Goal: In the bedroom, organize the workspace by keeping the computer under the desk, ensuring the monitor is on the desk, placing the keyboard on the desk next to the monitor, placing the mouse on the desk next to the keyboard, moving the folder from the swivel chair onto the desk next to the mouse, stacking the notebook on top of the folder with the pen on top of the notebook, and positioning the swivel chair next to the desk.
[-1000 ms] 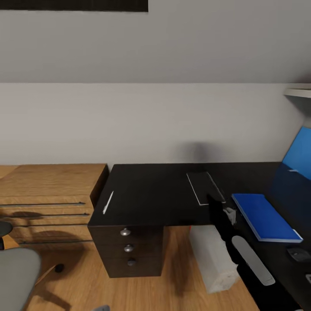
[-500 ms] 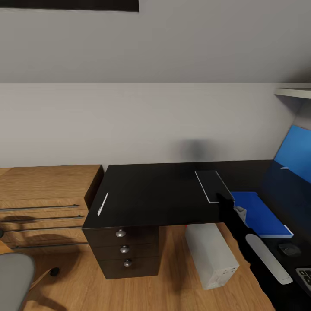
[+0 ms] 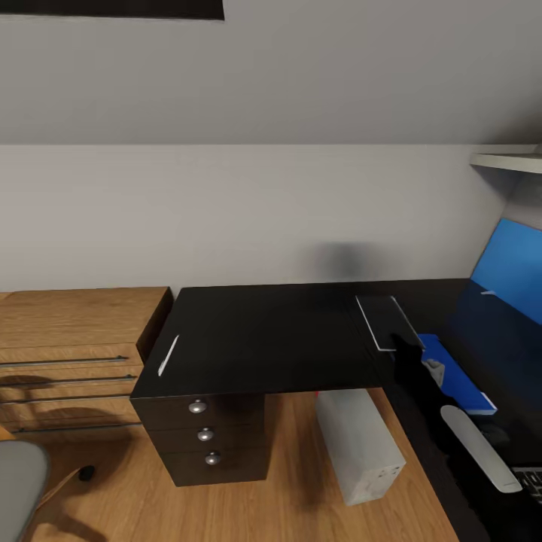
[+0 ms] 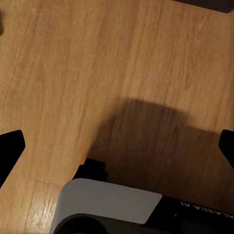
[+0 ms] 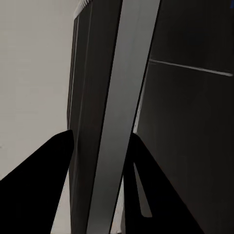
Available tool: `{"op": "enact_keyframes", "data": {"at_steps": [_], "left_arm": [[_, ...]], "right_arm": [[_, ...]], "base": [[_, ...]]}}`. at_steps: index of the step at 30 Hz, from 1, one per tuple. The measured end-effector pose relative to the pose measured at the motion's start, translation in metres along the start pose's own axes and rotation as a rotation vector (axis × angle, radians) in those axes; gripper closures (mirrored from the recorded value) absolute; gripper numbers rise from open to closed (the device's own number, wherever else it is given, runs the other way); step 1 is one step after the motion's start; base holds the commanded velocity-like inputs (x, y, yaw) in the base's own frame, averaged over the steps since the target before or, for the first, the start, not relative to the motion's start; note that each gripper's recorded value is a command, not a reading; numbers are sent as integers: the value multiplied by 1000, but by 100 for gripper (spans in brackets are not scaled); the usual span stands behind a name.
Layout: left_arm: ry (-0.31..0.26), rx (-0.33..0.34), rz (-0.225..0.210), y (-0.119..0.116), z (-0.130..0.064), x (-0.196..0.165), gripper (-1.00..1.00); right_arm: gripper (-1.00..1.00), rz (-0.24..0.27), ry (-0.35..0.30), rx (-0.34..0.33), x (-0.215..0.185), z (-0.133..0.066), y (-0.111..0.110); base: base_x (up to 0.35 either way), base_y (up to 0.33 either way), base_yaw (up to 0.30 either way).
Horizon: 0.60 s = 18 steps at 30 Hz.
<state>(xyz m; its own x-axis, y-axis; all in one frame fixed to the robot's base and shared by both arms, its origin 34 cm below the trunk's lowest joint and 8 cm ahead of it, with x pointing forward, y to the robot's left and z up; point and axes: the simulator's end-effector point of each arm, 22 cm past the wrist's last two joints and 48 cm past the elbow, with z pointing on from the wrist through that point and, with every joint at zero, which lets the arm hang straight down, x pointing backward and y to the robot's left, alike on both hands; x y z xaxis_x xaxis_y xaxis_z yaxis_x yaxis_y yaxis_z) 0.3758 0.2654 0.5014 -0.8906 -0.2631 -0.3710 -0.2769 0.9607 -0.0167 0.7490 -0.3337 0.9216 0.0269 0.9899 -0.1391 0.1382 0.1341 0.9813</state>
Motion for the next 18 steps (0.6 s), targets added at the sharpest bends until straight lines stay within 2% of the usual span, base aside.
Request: {"op": "enact_keyframes", "data": {"at_steps": [5, 10, 14, 18], "left_arm": [[0, -1, 0, 0, 0, 0, -100], [0, -1, 0, 1, 0, 0, -100], [3, -1, 0, 0, 0, 1, -100], [3, 0, 0, 0, 0, 1, -100]], "right_arm": [[100, 7, -26, 1, -13, 1, 0], [100, 15, -77, 32, -42, 1, -14], [100, -30, -127, 101, -95, -2, -37], [100, -59, -150, 147, -129, -6, -50]], "base": [[0, -8, 0], [0, -1, 0], [0, 0, 0], [0, 0, 0]]}}
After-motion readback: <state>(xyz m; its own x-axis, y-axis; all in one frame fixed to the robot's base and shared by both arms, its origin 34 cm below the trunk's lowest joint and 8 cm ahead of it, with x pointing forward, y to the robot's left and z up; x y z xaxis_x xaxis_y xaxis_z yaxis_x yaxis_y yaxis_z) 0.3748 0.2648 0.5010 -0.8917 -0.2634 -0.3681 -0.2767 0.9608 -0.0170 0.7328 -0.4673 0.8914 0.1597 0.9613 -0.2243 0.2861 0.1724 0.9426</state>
